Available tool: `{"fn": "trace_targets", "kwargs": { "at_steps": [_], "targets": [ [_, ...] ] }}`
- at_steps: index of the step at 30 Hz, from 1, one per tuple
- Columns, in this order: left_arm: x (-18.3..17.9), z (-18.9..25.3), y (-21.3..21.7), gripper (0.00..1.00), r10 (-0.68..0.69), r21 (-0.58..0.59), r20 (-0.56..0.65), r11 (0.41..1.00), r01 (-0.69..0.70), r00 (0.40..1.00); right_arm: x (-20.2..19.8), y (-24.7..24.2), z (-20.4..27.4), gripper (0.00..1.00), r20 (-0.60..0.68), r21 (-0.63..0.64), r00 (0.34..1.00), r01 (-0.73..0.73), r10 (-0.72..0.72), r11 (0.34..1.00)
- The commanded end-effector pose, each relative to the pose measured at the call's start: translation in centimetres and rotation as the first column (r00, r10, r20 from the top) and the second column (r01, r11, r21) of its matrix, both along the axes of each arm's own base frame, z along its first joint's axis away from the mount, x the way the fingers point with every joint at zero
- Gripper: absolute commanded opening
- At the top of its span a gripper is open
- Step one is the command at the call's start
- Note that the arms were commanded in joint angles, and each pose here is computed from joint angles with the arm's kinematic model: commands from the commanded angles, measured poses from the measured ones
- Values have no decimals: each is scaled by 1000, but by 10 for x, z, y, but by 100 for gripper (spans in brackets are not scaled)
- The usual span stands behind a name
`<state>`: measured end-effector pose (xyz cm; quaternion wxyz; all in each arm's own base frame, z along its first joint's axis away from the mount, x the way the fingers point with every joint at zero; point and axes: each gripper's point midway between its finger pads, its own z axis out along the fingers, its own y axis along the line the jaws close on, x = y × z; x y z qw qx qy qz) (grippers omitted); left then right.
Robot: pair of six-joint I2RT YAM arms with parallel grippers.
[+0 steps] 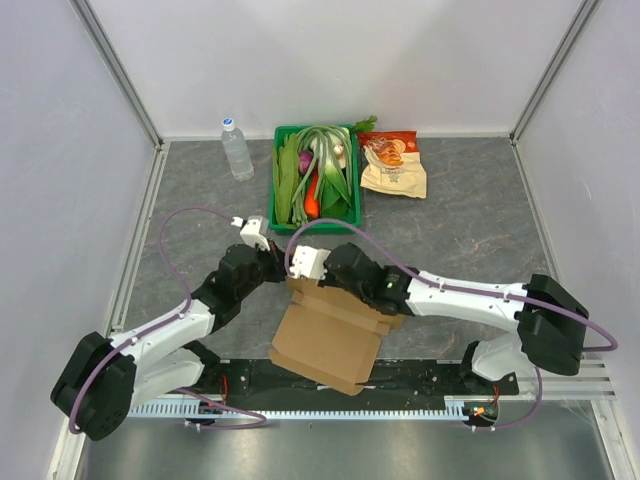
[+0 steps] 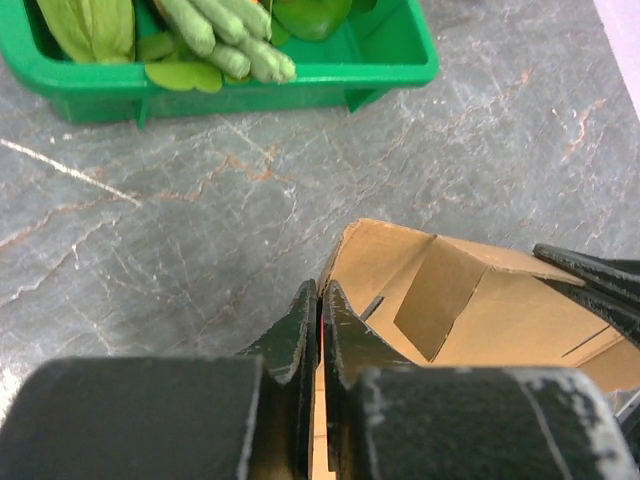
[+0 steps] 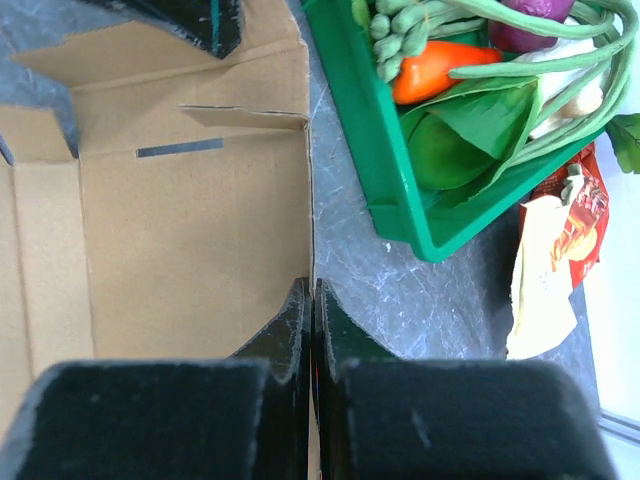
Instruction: Fold the paper box
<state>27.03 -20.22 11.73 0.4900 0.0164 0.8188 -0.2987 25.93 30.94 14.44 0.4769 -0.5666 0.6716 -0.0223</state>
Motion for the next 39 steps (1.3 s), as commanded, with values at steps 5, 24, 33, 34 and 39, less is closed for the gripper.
{"fn": "trace_targets", "kwargs": {
  "at_steps": [5,24,33,34,39],
  "targets": [
    [-21,15,-1,42,-39,-50,-45,998,36,998,-1,7,24,0,131,122,991,25,-42,992],
    [-2,104,-35,33,-183,43,311,983,178,933,19,7,31,0,-58,121,988,-135,143,983],
    [8,89,-44,30,-204,177,306,972,156,930,25,2,29,0,-77,124,987,-131,141,984],
    [7,88,-45,30,-212,184,308,970,161,928,26,2,30,0,-76,126,987,-129,140,984],
    [10,70,-49,29,-223,262,267,953,152,937,27,2,32,0,-73,127,988,-127,137,984]
  ]
}}
